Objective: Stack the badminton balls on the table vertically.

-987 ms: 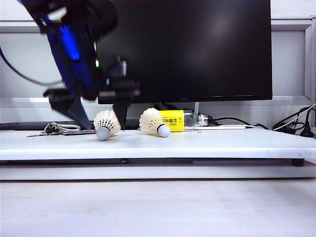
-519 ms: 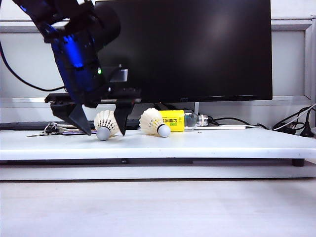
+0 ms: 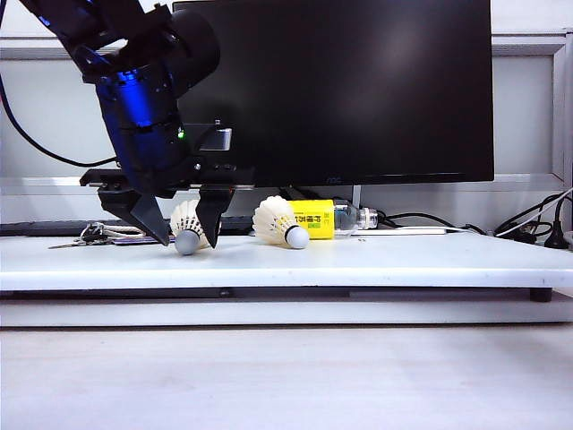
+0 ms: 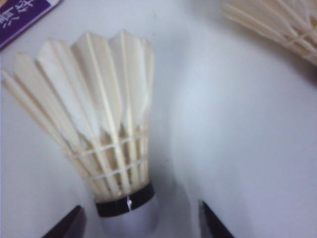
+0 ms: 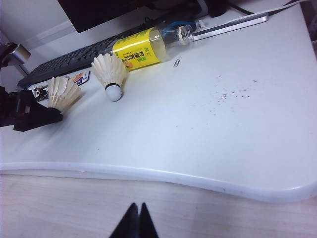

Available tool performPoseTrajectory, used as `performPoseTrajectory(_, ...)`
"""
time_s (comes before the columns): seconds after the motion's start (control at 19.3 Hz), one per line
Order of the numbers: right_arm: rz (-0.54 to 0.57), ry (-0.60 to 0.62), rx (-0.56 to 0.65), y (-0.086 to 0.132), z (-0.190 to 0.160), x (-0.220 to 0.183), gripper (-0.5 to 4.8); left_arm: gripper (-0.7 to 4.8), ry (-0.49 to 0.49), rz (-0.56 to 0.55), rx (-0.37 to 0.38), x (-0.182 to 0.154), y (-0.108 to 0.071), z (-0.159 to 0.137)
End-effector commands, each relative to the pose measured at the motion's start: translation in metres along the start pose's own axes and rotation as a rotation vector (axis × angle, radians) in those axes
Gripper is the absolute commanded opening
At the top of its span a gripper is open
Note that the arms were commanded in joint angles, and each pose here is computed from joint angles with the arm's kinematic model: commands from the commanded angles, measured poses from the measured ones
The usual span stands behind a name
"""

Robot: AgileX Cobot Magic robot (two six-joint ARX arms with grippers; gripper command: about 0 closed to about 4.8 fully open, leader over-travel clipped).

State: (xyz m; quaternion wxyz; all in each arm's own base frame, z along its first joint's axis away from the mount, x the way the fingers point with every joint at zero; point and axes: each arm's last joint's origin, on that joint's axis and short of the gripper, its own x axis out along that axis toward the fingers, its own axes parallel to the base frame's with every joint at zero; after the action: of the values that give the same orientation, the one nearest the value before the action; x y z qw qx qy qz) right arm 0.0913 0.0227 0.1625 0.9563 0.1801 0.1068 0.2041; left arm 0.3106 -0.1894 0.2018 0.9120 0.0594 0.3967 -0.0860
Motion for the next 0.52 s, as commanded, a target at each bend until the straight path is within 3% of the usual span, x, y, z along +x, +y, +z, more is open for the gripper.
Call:
performPoseTrajectory(0.05,0.008,-0.014,-0.002,0.0009,0.002,-0.0003,-0.01,2.72,-0.016,0.001,0.0,-0.0004,-0.0003,0.0022)
performPoseTrajectory(0.47,0.008,-0.013,-0.002,0.0009,0.002,-0.0003,-0.01,2.33,0.011,0.008,0.008,-0.0003,0.0003,-0.0005)
performPoseTrajectory(0.52,0.008,-0.013,-0.002,0.0009,0.0019,-0.0003,-0.01,2.03,0.013,0.008,0.009,-0.0004,0.0004,-0.0007)
